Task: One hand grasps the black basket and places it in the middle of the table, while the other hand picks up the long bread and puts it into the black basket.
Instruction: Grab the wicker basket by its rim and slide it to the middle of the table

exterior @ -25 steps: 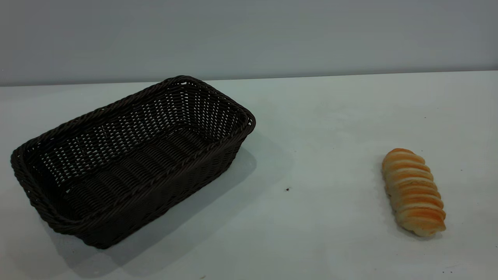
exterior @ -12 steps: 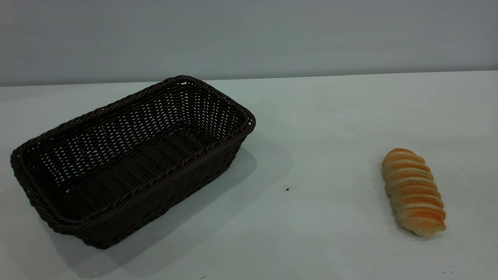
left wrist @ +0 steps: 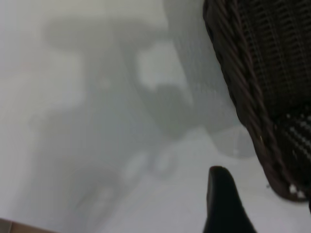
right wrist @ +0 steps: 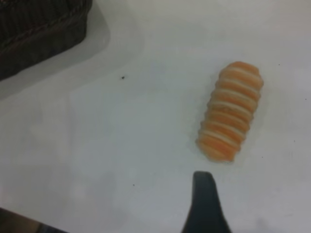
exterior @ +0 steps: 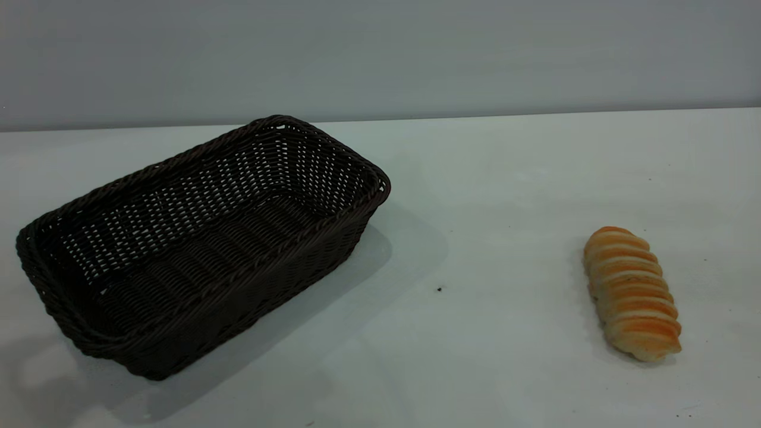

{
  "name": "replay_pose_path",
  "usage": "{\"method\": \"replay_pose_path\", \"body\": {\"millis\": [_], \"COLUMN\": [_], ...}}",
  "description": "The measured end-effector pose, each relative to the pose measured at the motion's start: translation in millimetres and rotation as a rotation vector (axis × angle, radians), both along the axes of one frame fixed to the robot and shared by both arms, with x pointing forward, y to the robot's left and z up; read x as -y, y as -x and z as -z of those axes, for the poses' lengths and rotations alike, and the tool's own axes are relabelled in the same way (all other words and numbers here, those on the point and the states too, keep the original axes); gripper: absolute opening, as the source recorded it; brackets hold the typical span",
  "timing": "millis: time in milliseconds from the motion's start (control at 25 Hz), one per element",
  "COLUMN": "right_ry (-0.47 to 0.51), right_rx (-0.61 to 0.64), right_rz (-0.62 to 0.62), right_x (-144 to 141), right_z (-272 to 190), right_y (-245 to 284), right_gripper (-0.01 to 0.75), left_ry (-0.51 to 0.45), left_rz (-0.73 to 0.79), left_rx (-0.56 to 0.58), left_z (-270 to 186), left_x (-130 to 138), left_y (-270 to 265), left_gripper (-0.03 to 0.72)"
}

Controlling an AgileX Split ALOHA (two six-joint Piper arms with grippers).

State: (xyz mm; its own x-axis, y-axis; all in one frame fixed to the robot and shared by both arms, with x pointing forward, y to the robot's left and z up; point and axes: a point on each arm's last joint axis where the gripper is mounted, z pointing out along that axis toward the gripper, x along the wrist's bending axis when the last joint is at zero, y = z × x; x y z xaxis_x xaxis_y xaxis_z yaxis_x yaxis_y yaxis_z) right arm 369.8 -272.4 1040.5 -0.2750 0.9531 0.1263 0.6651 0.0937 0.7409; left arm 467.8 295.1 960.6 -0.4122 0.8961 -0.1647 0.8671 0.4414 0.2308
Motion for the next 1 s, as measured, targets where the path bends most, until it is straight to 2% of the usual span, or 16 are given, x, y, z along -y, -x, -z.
{"method": "replay_pose_path", "body": {"millis": [440,720,1000], "right_ry": [-0.001,-0.001,-0.001], "right_rx": [0.019,0.019,0.019], "right_rz": [0.01,0.01,0.01], "right_x": [1,1,1], "right_z": [-1,-1,-1], "right_y": [-1,-1,-1], "right_gripper": [0.543,0.543,0.543], "left_ry": [0.014,0.032,0.018], "left_rz": [-0.075,-0.103,-0.043], "left_rx": [-0.126,-0.117,-0.102], "left_z": [43,70,114], "left_x": [0,3,26], "left_y": [-47,-59,-70], "left_gripper": [0.447,0.447,0.436]}}
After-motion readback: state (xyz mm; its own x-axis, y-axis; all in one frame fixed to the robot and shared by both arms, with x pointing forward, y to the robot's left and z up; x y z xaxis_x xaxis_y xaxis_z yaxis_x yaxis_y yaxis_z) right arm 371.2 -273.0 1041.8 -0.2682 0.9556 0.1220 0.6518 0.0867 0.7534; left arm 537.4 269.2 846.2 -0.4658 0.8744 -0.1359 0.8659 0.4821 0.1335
